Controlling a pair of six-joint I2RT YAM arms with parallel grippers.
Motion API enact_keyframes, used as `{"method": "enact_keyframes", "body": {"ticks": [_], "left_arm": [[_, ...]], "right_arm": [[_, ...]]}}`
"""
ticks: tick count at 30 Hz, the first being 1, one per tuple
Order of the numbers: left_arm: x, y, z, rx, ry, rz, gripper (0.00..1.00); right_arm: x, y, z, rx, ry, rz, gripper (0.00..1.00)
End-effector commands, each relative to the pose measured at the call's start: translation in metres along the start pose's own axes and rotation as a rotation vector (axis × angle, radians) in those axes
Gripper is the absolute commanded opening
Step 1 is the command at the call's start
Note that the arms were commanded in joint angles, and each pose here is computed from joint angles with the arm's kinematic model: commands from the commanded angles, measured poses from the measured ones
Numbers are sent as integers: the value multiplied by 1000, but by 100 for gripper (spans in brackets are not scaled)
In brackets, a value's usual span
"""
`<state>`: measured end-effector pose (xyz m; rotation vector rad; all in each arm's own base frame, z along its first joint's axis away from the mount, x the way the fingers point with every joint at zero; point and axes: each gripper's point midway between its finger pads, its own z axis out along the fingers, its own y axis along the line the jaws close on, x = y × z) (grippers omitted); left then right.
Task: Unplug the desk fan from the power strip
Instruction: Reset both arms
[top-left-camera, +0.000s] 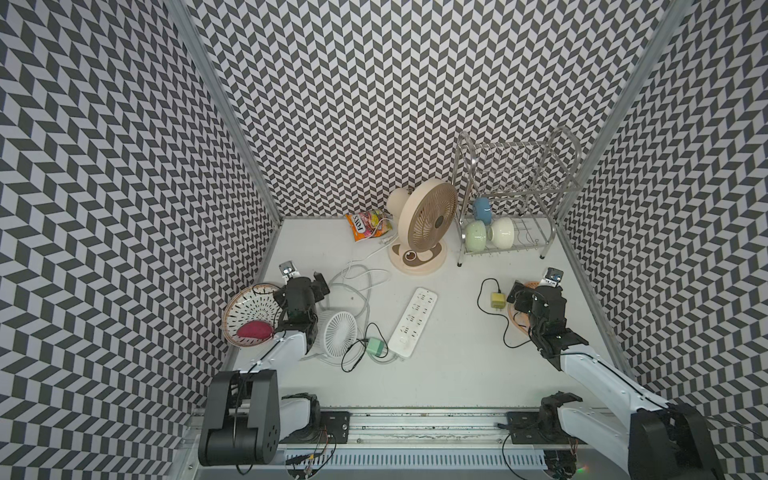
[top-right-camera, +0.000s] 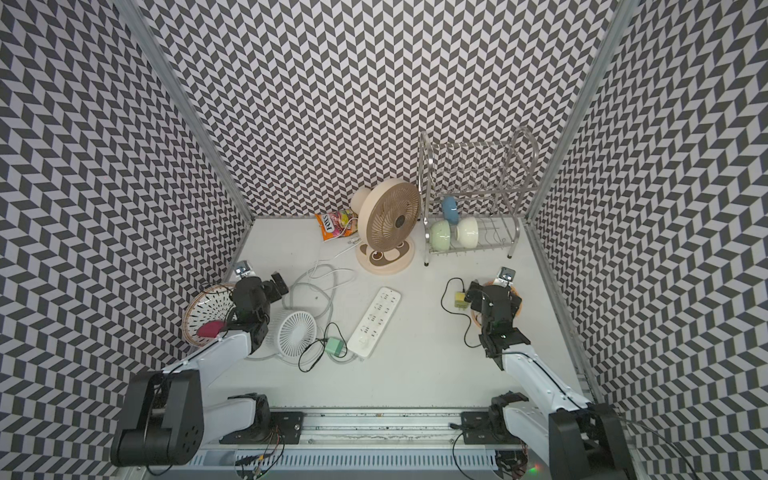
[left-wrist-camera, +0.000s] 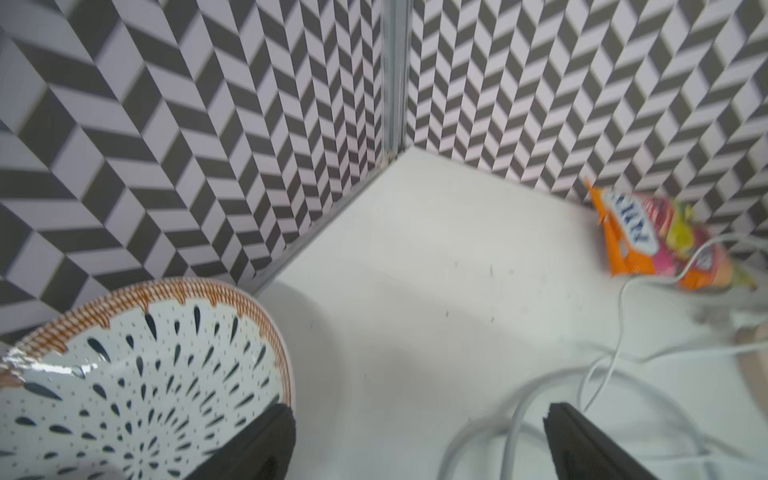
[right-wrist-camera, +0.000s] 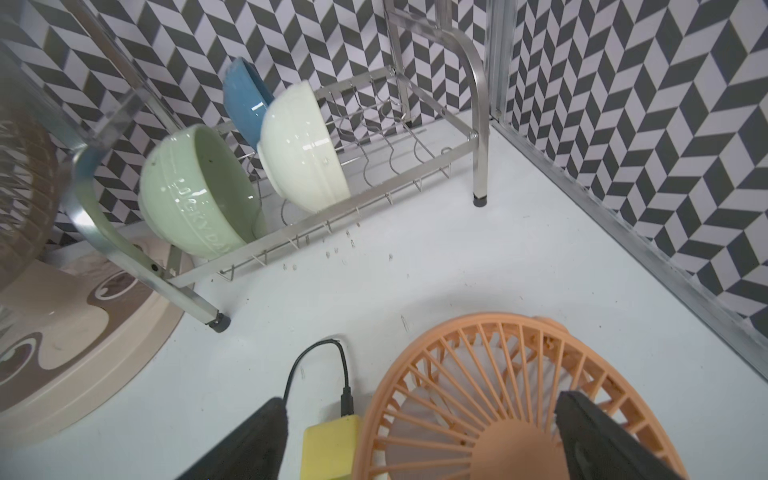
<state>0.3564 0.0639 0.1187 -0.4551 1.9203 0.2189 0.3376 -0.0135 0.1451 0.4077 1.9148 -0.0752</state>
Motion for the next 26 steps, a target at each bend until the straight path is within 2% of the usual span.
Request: {"method": "enact_keyframes", "body": {"ticks": [1,4,6,9,10,13,15,16,17,19,20,21,22,24,26], "left_arm": [[-47,-11,-3,55,-259,-4,100],[-36,-22,-4,141,-345,-10,100],[-29,-44,-9,228,-373,78,100],[-22,-42,-4,199,-324,71,100],[-26,-40,-7,194,-357,65,100],[-23,-42,-5,183,-334,77,100],[-24,-43,-9,176,-359,86,100],[-23,-43,-8,176,-346,88,100],[-24,-44,-8,181,-347,85,100],[-24,-44,-5,190,-344,86,100],[-23,-46,-3,208,-327,89,100],[-23,-47,-2,213,-326,89,100],[-22,-48,-1,216,-325,92,100],[-21,-48,1,219,-315,91,100],[-23,-48,-4,225,-332,93,100]], "right_arm": [[-34,9,1,-40,-124,-17,100],[-34,10,5,-52,-143,-28,100],[-34,15,7,-83,-174,-41,100],[-24,30,7,-182,-215,-138,100],[-27,31,4,-196,-257,-139,100],[-27,25,1,-183,-384,-138,100],[-18,27,17,-179,-354,-172,100],[-16,23,23,-156,-367,-160,100],[-21,18,20,-138,-431,-133,100],[-20,21,29,-136,-355,-132,100],[-18,18,31,-134,-355,-127,100],[-28,16,28,-127,-421,-107,100],[-24,13,24,-123,-416,-108,100],[-19,17,36,-121,-333,-120,100],[-23,15,31,-125,-383,-108,100]]}}
